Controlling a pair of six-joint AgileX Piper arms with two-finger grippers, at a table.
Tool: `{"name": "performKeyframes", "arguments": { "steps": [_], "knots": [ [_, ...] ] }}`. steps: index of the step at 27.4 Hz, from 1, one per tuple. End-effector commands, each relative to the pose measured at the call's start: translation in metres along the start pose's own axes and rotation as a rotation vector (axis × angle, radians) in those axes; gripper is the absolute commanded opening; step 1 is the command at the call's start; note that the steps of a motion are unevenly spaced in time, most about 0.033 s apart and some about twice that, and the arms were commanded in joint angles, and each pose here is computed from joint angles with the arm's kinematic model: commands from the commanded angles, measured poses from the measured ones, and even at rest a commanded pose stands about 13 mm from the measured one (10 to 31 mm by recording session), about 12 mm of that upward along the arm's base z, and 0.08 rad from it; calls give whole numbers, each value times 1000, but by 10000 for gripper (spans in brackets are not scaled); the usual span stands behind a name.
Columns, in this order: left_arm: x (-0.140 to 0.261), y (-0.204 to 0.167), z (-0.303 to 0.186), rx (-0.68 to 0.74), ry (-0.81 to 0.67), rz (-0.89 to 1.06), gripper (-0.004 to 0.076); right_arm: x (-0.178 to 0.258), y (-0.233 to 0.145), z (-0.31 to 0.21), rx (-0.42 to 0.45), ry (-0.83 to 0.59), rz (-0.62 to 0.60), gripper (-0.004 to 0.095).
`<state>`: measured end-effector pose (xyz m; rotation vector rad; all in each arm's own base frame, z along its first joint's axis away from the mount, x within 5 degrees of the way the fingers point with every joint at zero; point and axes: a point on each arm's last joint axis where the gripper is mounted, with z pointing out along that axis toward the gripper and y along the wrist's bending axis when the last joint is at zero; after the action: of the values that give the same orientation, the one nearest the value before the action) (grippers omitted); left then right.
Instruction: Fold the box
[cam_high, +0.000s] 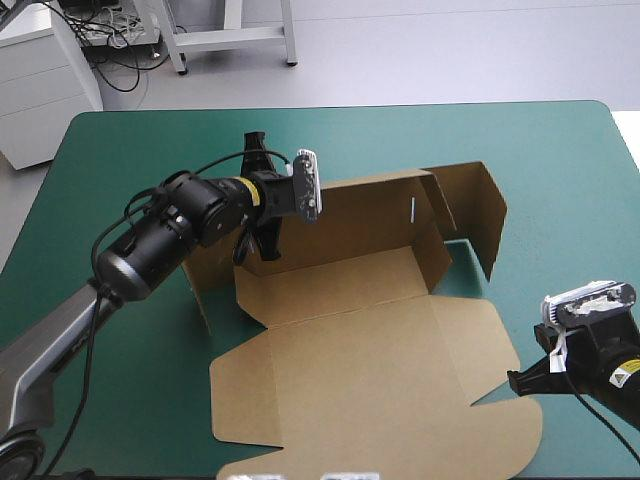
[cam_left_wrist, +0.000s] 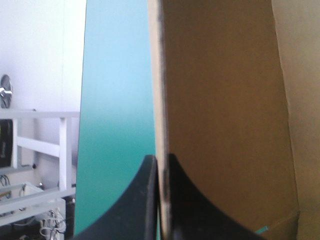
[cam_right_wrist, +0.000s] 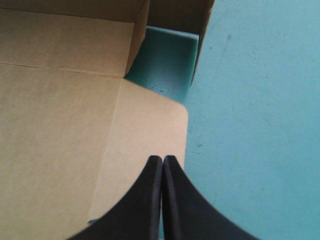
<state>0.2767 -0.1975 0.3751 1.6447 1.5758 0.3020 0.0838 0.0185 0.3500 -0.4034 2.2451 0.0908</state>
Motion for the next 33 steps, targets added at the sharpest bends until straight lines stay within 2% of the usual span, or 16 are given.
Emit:
{"name": "performKeyframes", "arguments": {
  "steps": [1, 8, 16, 26, 30, 33],
  "knots": [
    [-10, -6, -34, -148, -151, 41, -32, -14, -3, -10, 34, -98, 6, -23],
    [-2, -37, -51, -226, -234, 81, -32, -21, -4, -17, 47, -147, 37, -23],
    [15, -53, -43, -245, -167, 118, -32, -23, -4, -17, 51, -165, 55, -23],
    [22, -57, -38, -255, -119, 77, -32, -32, -6, -18, 58, -222, 81, -23],
    [28, -64, -32, -242, -86, 114, -32, -56, -11, -24, 63, -255, 78, -23],
    [33, -73, -26, -225, -79, 100, -32, -89, -19, -31, 73, -287, 63, -23]
  ]
}}
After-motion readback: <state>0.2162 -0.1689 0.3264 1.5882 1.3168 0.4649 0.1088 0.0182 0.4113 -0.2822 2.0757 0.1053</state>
